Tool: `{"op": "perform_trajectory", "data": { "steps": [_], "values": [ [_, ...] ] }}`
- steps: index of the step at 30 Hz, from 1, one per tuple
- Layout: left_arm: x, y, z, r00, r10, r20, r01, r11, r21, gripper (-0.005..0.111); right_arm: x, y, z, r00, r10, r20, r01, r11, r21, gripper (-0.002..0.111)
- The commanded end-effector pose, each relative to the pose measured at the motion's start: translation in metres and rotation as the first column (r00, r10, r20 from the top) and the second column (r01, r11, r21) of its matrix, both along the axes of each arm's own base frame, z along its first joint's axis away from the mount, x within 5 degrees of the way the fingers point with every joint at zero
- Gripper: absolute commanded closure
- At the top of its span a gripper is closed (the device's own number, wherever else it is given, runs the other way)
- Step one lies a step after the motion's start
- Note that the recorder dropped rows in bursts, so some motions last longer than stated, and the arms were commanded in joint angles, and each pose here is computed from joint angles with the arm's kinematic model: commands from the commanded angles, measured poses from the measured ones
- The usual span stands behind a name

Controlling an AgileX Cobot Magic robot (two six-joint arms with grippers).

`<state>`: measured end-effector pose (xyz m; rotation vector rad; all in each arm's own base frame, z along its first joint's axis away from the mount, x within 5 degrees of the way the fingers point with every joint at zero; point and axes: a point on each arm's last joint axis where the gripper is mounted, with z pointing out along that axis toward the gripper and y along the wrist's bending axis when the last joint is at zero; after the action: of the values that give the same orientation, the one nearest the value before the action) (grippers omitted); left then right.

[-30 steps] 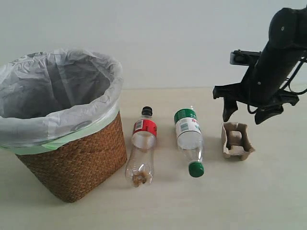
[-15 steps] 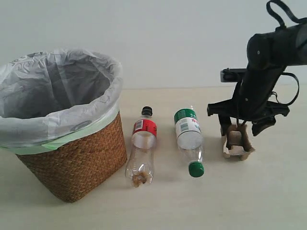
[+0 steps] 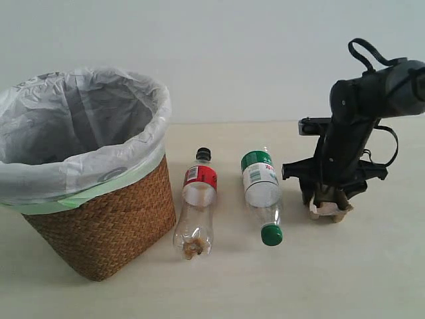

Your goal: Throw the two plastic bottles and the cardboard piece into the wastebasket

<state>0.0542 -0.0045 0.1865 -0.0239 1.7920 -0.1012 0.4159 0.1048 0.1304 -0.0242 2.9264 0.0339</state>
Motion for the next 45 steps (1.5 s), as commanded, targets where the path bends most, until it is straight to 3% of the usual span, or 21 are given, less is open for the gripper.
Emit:
{"op": "perform_trajectory", "data": {
  "steps": [1, 3, 7, 11, 16, 19, 29, 35, 40, 45],
  "values": [
    [0.000, 0.000, -0.001, 1.000, 0.002, 0.000, -0.002, 1.000, -0.002, 0.103, 0.001, -0.002, 0.001, 1.000, 0.005, 0.004, -0.005, 1.000, -0.006, 0.083],
    [0.000, 0.000, -0.001, 1.000, 0.002, 0.000, -0.002, 1.000, -0.002, 0.103, 0.000, -0.002, 0.002, 0.999, 0.036, -0.005, -0.036, 0.999, -0.015, 0.108],
    [0.000, 0.000, -0.001, 1.000, 0.002, 0.000, -0.002, 1.000, -0.002, 0.103, -0.003, -0.003, 0.019, 0.998, 0.057, 0.003, -0.057, 0.998, -0.019, 0.108],
    [0.000, 0.000, -0.001, 1.000, 0.002, 0.000, -0.002, 1.000, -0.002, 0.103, -0.013, -0.005, 0.067, 0.994, 0.076, 0.073, -0.075, 0.997, -0.011, 0.108],
    [0.000, 0.000, -0.001, 1.000, 0.002, 0.000, -0.002, 1.000, -0.002, 0.103, -0.045, -0.014, 0.131, 0.966, 0.087, 0.242, -0.092, 0.996, 0.011, 0.108],
    [0.000, 0.000, -0.001, 1.000, 0.002, 0.000, -0.002, 1.000, -0.002, 0.103, -0.071, -0.020, 0.148, 0.949, 0.099, 0.298, -0.108, 0.994, 0.013, 0.108],
    [0.000, 0.000, -0.001, 1.000, 0.002, 0.000, -0.002, 1.000, -0.002, 0.103, -0.128, -0.044, 0.163, 0.932, 0.104, 0.348, -0.091, 0.994, -0.053, 0.108],
    [0.000, 0.000, -0.001, 1.000, 0.002, 0.000, -0.002, 1.000, -0.002, 0.103, -0.140, -0.083, 0.183, 0.926, 0.010, 0.378, 0.018, 0.997, -0.069, 0.108],
    [0.000, 0.000, -0.001, 1.000, 0.002, 0.000, -0.002, 1.000, -0.002, 0.103, -0.144, -0.126, 0.183, 0.929, -0.121, 0.350, 0.160, 0.984, -0.084, 0.108],
    [0.000, 0.000, -0.001, 1.000, 0.002, 0.000, -0.002, 1.000, -0.002, 0.103, -0.146, -0.146, 0.182, 0.914, -0.189, 0.360, 0.250, 0.959, -0.130, 0.108]
  ]
}}
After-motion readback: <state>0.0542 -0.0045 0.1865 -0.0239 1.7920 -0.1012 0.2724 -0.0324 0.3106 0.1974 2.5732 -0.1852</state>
